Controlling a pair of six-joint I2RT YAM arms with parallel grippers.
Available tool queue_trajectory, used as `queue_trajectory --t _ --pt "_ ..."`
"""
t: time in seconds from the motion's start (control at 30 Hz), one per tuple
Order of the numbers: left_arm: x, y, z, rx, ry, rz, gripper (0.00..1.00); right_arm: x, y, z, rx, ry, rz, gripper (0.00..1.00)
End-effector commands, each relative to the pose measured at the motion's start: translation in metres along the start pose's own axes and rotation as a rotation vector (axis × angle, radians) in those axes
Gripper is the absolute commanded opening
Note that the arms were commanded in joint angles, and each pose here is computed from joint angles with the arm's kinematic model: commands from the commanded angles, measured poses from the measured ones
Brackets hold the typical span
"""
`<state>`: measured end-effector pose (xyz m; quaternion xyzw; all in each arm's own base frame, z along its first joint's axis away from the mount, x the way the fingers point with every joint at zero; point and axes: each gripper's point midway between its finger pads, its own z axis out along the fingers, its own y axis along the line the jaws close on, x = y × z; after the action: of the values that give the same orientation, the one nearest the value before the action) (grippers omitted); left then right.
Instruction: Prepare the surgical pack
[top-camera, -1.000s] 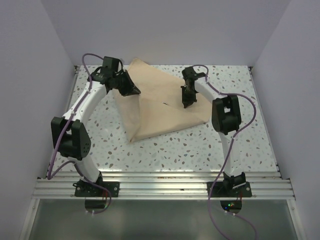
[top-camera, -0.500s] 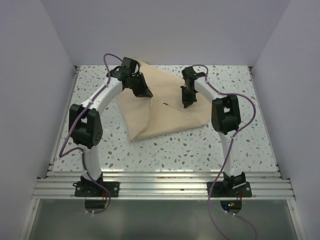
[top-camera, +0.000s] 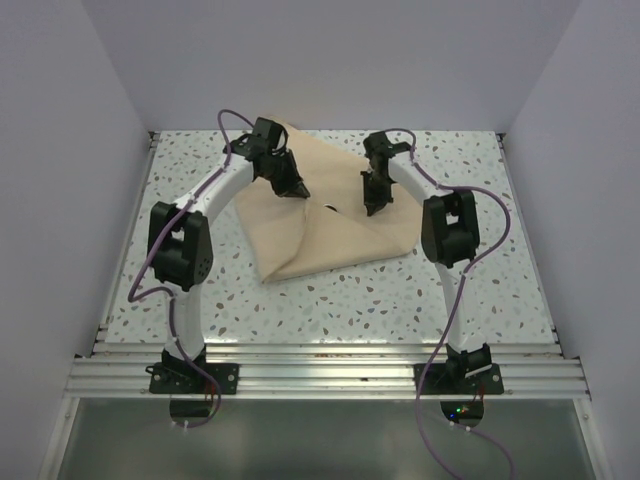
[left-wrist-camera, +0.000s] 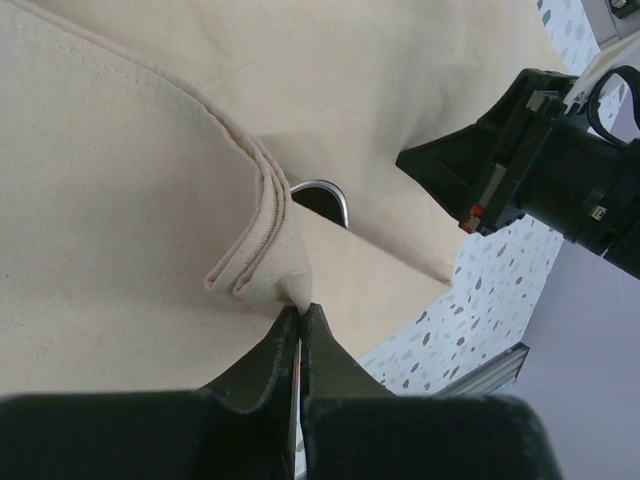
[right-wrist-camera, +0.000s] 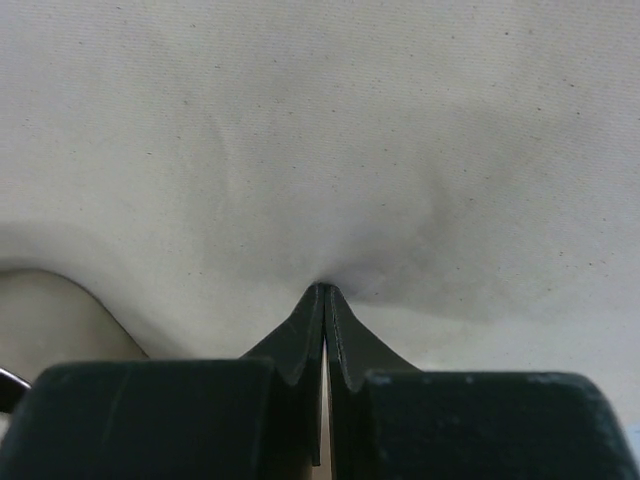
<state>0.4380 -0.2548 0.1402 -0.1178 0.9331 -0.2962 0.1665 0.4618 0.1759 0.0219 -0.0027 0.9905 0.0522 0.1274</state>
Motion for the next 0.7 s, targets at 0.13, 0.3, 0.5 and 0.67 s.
queue_trajectory --t 0.13,0.3,0.5,0.67 --pt "-0.016 -0.005 -0.056 -0.043 -0.174 0.023 0.0 -0.059 0.055 -0.065 -0.227 -0.196 -0.072 0.38" --pt "-0.018 -0.003 -0.071 -0.034 -0.207 -0.002 0.0 -0.076 0.117 -0.079 -0.53 -0.254 -0.178 0.61" --pt "-0.015 0.0 -0.071 -0.038 -0.2 -0.001 0.0 -0.063 0.179 -0.081 -0.804 -0.22 -0.262 0.72" --pt "-0.012 0.0 -0.073 -0.038 -0.193 0.004 0.0 -0.048 0.195 -0.058 -0.816 -0.184 -0.309 0.71"
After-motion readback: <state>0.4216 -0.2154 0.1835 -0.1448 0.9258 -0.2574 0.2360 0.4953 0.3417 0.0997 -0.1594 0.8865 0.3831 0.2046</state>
